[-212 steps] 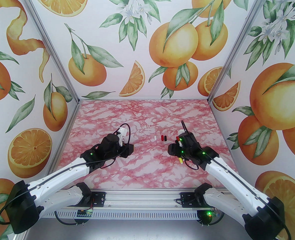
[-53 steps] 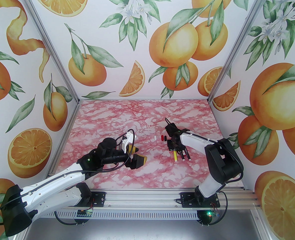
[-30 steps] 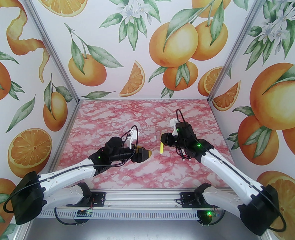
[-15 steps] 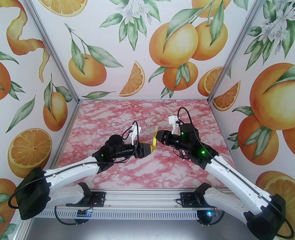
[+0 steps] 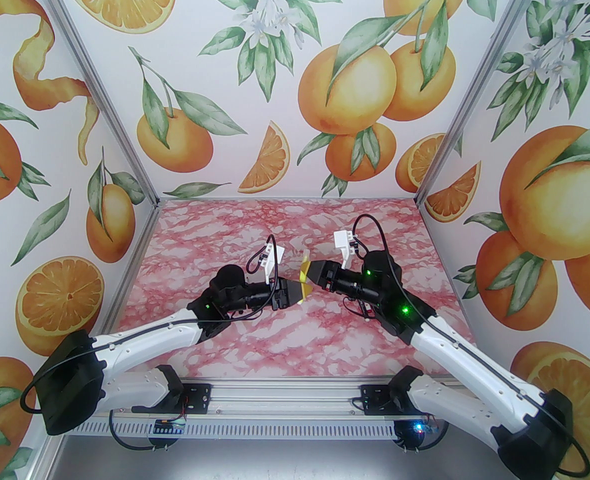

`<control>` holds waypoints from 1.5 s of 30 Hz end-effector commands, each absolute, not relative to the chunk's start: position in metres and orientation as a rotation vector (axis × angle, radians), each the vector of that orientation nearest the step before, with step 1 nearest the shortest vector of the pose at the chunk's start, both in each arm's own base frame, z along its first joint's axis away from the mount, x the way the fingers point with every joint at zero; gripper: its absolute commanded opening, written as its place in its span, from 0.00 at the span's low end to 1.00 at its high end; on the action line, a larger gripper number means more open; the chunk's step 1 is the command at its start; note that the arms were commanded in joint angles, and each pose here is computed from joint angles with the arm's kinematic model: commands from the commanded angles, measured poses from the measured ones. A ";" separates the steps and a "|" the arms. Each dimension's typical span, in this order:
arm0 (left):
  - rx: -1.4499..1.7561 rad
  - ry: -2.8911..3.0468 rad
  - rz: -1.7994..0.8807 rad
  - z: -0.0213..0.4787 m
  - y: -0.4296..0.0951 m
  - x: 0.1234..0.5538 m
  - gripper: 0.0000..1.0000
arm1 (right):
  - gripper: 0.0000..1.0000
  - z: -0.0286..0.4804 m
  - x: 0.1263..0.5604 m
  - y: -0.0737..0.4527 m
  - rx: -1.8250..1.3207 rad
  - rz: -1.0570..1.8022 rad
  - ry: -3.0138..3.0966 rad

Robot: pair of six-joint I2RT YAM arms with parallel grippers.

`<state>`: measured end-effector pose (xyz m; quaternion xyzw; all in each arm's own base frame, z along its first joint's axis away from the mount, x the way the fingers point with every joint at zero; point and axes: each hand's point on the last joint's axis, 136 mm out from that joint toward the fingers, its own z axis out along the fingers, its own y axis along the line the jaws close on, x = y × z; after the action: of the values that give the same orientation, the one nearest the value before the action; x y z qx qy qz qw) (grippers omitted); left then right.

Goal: Open the pen caps

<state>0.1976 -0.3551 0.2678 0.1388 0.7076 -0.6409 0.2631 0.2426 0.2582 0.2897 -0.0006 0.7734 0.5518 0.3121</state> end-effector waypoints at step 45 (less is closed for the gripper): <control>0.818 1.942 -1.547 0.245 -0.365 0.152 0.07 | 0.52 0.281 0.228 0.244 -0.023 1.245 2.098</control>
<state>0.1550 -0.3583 0.2249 0.2814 0.7410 -0.5571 0.2479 0.2220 0.2446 0.2682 -0.0125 0.8183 0.4784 0.3184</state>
